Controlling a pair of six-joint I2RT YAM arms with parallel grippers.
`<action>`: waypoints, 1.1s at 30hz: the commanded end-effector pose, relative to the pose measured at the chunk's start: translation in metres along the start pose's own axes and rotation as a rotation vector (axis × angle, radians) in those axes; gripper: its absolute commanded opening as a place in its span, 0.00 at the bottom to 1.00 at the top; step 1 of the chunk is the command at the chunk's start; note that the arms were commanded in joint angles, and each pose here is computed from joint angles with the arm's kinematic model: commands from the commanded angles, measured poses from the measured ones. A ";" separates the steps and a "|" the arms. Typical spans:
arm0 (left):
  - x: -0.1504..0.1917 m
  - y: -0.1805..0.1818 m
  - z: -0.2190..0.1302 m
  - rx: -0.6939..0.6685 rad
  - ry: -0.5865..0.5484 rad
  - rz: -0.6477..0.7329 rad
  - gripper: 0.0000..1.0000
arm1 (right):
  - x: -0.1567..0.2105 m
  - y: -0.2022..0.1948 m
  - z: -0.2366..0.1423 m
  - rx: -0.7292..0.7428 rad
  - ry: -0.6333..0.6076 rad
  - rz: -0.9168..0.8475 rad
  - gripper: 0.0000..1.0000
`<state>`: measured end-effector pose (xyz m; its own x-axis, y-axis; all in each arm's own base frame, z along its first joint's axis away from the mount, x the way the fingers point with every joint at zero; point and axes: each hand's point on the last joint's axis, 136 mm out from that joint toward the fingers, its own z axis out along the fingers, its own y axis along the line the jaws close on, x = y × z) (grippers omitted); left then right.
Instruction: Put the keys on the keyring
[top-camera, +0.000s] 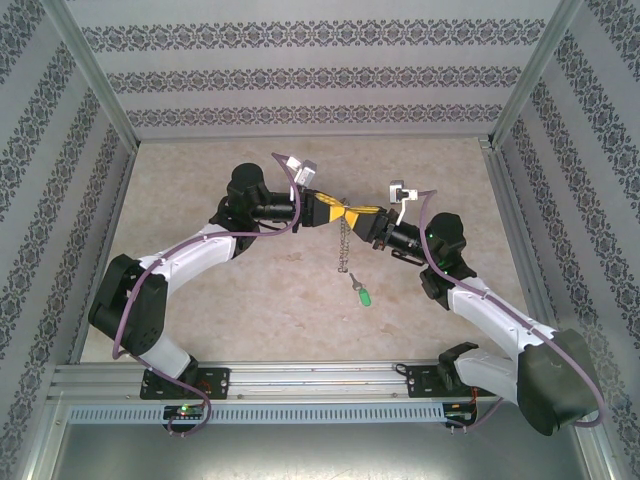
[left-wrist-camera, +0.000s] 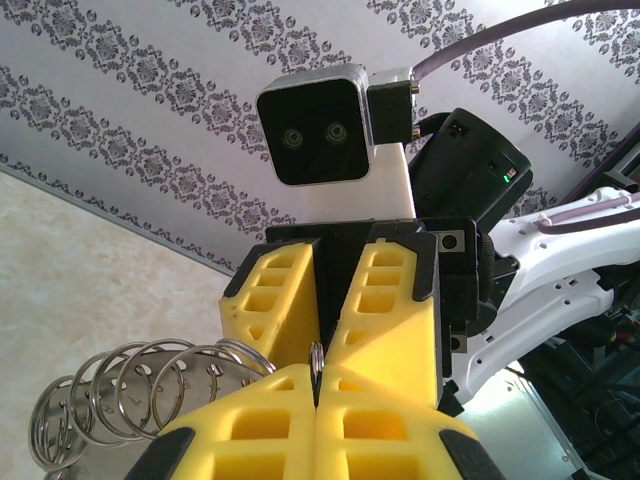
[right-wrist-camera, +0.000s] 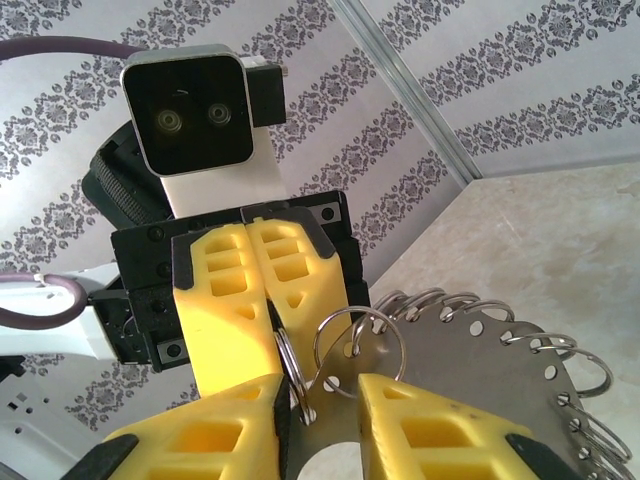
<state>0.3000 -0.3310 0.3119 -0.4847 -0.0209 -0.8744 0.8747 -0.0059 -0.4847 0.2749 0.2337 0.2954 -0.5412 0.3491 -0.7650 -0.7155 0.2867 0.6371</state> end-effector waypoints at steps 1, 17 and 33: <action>-0.013 -0.006 -0.002 0.027 -0.011 0.054 0.00 | -0.019 0.019 0.001 -0.044 -0.039 -0.071 0.25; -0.033 -0.004 -0.012 -0.048 -0.104 0.037 0.28 | -0.027 0.017 0.001 -0.033 -0.083 -0.111 0.00; -0.059 -0.007 -0.037 -0.093 -0.308 -0.066 0.32 | -0.062 0.038 -0.008 -0.074 -0.258 -0.176 0.00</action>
<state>0.3268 -0.2966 0.3483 -0.5305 -0.2735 -0.8024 0.8102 0.1148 -0.5748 0.2820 0.2218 0.3341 -0.3807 0.4582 -0.8032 -0.7774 0.3117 0.5463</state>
